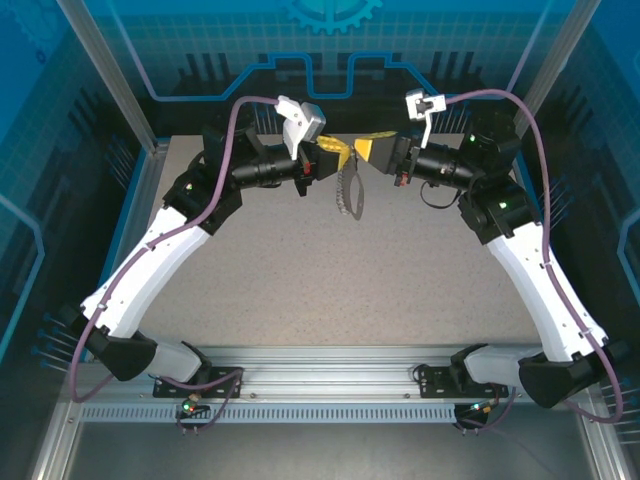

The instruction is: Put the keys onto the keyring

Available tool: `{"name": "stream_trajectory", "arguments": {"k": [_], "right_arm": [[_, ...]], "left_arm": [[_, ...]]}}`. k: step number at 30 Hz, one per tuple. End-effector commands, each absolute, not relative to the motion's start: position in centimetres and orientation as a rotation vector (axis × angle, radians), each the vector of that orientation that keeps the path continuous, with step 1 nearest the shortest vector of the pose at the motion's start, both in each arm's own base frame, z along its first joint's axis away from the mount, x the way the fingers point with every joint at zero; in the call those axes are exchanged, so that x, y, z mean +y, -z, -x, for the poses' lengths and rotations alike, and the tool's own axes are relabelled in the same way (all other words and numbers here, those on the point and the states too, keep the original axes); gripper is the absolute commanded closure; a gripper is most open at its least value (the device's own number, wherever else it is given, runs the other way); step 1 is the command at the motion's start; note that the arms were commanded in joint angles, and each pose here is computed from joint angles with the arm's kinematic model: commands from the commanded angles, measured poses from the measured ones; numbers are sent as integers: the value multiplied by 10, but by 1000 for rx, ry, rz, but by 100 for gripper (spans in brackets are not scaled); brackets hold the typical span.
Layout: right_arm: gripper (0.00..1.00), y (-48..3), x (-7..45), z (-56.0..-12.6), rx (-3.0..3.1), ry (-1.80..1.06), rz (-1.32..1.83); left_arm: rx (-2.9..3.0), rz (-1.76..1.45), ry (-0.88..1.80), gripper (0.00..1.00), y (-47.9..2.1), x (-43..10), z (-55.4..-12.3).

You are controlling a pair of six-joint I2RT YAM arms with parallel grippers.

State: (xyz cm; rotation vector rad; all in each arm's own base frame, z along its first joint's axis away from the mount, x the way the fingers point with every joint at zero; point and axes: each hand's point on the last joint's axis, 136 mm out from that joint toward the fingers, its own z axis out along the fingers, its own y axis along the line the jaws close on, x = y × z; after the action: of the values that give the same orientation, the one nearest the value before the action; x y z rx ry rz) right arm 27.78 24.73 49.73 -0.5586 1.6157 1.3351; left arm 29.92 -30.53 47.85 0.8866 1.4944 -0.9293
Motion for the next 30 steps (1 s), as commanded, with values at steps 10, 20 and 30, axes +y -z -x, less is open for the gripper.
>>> {"name": "stream_trajectory", "arguments": {"k": [10,20,30], "right_arm": [[100,-499,255,-285,1616,-1321,572],[100,-485,254,-299,1676,-1268,533],[100,-475,256,-301,1727,-1199,551]], "left_arm": [[1433,-908,912,100,-495,-303,-287],[1430,-910,911,100,-495,-305,-289],[1440,-932,894,100,-493,-305,-289]]}}
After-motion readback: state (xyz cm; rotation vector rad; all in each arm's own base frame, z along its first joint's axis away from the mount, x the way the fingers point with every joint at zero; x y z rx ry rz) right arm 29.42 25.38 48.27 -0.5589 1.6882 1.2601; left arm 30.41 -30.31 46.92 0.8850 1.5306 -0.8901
